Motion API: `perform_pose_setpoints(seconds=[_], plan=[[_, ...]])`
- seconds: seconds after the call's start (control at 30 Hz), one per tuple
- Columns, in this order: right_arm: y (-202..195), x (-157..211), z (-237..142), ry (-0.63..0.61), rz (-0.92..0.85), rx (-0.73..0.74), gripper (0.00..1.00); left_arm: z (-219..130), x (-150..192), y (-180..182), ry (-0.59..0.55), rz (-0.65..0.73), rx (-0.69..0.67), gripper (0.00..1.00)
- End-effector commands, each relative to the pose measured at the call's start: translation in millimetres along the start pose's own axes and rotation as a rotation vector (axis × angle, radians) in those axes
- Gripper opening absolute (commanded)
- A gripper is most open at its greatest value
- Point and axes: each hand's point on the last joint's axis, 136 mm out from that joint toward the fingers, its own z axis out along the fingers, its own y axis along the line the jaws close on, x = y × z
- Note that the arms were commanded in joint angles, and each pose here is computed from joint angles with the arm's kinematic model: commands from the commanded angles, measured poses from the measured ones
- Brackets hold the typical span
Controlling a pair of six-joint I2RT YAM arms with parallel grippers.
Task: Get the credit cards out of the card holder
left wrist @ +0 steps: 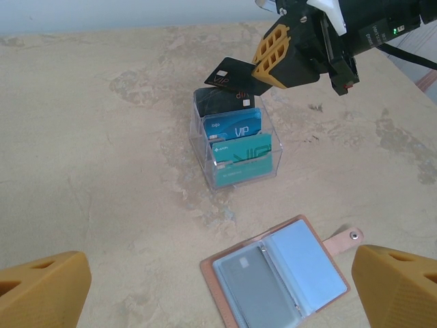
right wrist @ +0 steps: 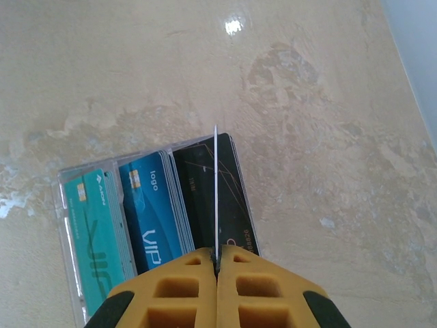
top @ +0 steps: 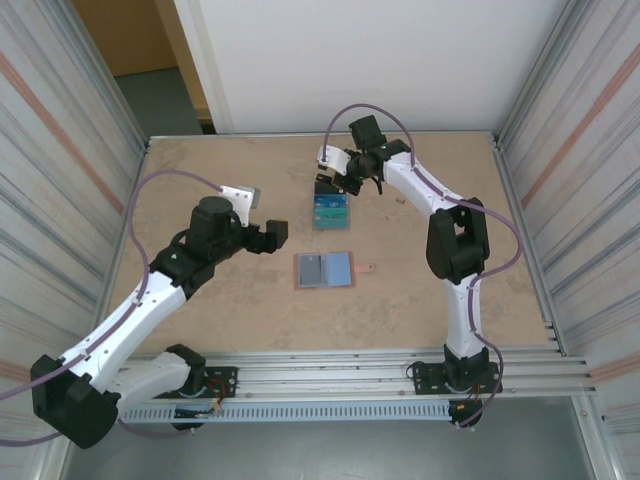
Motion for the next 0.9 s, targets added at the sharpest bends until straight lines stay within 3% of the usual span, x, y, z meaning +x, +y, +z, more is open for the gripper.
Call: perform_pose_setpoints(seconds=[0.0,0.87], plan=[[-3.2,7.8,2.9,0.029,-0.014,-0.014,0.0,0.7,4.0,4.5,0.017,-0.003,-0.018,0.99],[6.2,22.4,28.4,0.063,-0.01,-0.098,0.0,1.7,1.3,3.5,0.013,0.005,-0.016,0.99]])
